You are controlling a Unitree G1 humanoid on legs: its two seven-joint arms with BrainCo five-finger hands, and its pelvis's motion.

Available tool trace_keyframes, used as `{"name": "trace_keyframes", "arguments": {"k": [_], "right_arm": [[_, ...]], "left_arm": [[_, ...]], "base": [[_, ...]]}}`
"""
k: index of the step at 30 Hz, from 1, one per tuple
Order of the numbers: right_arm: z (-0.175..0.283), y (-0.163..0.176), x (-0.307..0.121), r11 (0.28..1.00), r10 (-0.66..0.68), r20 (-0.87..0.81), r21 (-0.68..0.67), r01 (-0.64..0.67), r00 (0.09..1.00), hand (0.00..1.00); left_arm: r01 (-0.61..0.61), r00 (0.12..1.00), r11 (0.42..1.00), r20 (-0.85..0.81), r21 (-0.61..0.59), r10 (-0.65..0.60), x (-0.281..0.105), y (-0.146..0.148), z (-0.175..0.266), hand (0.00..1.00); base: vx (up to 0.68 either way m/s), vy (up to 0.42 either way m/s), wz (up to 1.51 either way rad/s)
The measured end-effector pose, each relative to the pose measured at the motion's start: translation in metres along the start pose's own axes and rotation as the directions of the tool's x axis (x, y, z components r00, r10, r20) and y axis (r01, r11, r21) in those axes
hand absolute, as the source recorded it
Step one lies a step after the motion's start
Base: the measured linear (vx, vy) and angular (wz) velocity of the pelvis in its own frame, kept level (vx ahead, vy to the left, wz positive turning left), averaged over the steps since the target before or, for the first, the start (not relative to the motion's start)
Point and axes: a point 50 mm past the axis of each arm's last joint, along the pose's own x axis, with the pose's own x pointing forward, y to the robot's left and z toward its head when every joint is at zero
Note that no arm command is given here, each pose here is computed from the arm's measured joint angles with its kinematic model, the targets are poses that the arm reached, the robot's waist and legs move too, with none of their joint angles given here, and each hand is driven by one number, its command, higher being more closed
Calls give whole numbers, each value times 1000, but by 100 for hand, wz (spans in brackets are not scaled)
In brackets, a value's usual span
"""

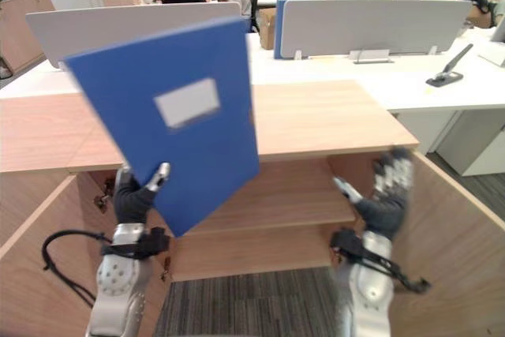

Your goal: Walk over to the cabinet, pick up the folder, carry it to the office cabinet, place the folder inside the office cabinet, then close the office cabinet door

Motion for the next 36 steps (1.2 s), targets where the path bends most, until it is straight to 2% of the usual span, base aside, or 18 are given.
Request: {"name": "trace_keyframes", "arguments": {"k": [3, 6, 7, 9, 11, 14, 18, 20, 25, 30, 36], "right_arm": [[3, 22, 15, 976, 180, 41, 118, -184, 983, 0], [4, 39, 32, 909, 350, 67, 217, -356, 934, 0], [4, 43, 35, 892, 383, 68, 234, -388, 921, 0], [1, 59, 46, 812, 506, 60, 305, -498, 861, 0], [-2, 68, 56, 756, 565, 46, 372, -539, 824, 0], [-5, 79, 67, 706, 629, 16, 406, -580, 777, 0], [-12, 91, 78, 675, 672, -30, 435, -596, 740, 0], [-17, 92, 83, 679, 666, -54, 457, -575, 744, 0], [-23, 94, 88, 687, 668, -83, 452, -569, 740, 0], [-31, 98, 83, 674, 694, -132, 463, -575, 708, 0], [-50, 83, 73, 717, 666, -227, 458, -526, 711, 0]], "left_arm": [[83, 997, 993, 3, 82, -83, 6, -8, -4, 100], [123, 992, 982, -31, 141, -120, 9, -5, -15, 100], [128, 992, 981, -38, 146, -124, 9, -5, -16, 100], [165, 986, 974, -61, 157, -157, 8, -6, -21, 100], [161, 985, 981, -85, 110, -152, 6, -6, -25, 100], [143, 985, 987, -113, 73, -134, 6, -2, -28, 100], [151, 979, 988, -145, 37, -144, 4, -1, -33, 100], [158, 974, 987, -161, -5, -157, 3, -4, -34, 100], [158, 972, 987, -172, -16, -158, 2, 1, -35, 100], [91, 984, 996, -153, 20, -87, 8, 19, -31, 100], [-103, 994, 995, 35, -8, 103, 24, 54, 5, 100]], "base": [[0, 0, 0], [0, 0, 0], [0, 0, 0], [0, 0, 0], [0, 0, 0], [0, 0, 0], [-4, 27, 0], [-6, 54, -2], [-22, 54, -4], [-30, 22, 1], [-20, 18, 8]]}}
